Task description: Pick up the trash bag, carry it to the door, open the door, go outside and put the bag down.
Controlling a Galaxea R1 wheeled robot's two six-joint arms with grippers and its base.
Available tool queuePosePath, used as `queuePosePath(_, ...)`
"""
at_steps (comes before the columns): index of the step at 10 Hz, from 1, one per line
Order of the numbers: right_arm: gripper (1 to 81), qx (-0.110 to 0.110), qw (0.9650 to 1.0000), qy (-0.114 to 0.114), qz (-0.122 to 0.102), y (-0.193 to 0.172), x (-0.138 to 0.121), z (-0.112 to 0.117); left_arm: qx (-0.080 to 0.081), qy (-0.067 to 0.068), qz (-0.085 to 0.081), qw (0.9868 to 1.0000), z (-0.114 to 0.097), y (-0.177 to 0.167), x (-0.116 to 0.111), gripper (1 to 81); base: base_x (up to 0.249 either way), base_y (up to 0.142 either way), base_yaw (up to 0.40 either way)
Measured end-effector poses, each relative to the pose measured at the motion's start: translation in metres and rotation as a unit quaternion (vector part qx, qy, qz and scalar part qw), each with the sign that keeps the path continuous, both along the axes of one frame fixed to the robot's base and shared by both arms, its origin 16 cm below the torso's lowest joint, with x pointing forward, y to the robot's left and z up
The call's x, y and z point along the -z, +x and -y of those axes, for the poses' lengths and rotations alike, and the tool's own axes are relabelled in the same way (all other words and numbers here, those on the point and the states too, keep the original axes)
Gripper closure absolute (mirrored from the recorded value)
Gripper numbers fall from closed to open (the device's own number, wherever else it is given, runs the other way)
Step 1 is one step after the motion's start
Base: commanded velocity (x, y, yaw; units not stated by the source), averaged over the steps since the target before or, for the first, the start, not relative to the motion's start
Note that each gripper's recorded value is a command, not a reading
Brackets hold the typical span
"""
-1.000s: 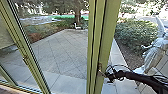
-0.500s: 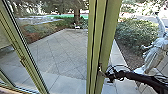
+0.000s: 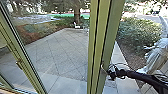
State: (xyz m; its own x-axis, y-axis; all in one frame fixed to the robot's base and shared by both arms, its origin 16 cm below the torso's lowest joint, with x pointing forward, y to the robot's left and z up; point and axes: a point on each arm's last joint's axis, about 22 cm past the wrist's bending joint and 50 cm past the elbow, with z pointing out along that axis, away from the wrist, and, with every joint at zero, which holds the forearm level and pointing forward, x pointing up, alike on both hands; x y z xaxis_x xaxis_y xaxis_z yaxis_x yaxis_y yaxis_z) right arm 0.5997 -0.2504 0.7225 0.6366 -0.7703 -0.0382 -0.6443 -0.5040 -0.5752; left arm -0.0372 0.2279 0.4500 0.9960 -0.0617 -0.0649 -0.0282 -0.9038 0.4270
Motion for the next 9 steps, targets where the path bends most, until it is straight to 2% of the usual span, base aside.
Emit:
queuePosePath(2,1.0,0.010,0.9999,-0.003,0.008,0.009,-0.003,0.010,0.000,0.000,0.000,1.0000,0.000,0.002,0.000,81.1,0.032,0.000,0.000)
queuePosePath(4,1.0,0.019,0.9990,-0.004,0.039,0.026,-0.010,0.015,-0.001,0.000,-0.002,1.0000,0.000,0.003,0.000,81.1,0.000,0.000,0.000)
queuePosePath(6,1.0,0.016,0.9991,-0.007,0.039,0.027,-0.011,0.020,0.000,0.000,-0.008,1.0000,-0.001,-0.004,0.000,81.1,0.000,0.000,0.000)
queuePosePath(7,1.0,0.009,0.9994,-0.006,0.034,0.024,-0.013,0.020,0.000,0.000,-0.008,1.0000,-0.001,-0.003,0.000,81.1,0.000,0.000,0.000)
queuePosePath(9,1.0,-0.030,0.9993,-0.017,0.010,0.011,-0.021,0.021,0.000,0.000,-0.009,1.0000,-0.001,-0.004,-0.001,81.1,0.000,0.000,0.000)
